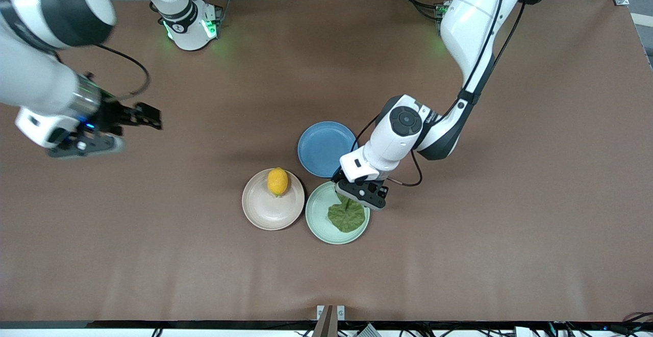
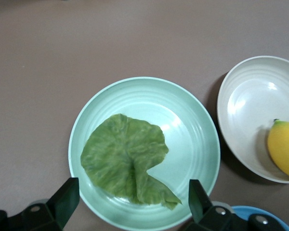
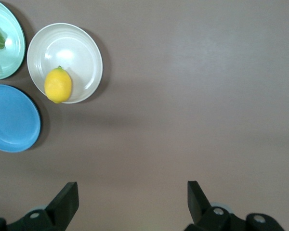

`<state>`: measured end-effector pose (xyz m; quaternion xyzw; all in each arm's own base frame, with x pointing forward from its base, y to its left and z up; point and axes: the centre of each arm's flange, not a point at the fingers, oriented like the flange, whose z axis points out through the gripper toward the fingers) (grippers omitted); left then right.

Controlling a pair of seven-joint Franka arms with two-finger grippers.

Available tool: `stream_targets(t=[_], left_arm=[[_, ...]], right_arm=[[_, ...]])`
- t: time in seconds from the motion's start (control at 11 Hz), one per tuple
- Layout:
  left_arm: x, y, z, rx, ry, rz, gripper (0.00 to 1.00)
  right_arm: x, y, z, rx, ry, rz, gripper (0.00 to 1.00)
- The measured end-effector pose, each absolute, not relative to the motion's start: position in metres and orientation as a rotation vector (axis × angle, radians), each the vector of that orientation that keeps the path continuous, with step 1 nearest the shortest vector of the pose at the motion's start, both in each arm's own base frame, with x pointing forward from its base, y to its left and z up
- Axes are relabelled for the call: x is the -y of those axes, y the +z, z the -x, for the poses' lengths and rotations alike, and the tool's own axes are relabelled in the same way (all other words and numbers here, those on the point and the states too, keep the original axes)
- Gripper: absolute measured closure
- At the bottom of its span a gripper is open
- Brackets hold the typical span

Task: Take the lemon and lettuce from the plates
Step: 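Lower the left gripper over the lettuce while the right gripper reaches out, then grasp the lettuce with the left gripper while the right gripper grasps the lemon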

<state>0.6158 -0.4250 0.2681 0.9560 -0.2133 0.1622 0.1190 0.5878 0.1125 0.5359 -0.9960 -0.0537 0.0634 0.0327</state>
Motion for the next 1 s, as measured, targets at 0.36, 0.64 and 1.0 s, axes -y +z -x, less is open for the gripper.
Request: stream_targets(t=[0.36, 0.64, 1.0], left_arm=[[0.427, 0.221, -0.616, 0.659, 0.523, -2.764, 0.00], [0.437, 0.195, -0.606, 0.685, 0.531, -2.756, 0.00], [0.441, 0.178, -0.602, 0.711, 0.516, -2.765, 0.05]], right_arm=[[-0.177, 0.487, -0.603, 0.189, 0.188, 3.078, 0.00], [-0.204, 0.444, -0.619, 0.147, 0.147, 3.086, 0.00], [-0.253, 0.374, -0.630, 0.145, 0.111, 3.054, 0.00]])
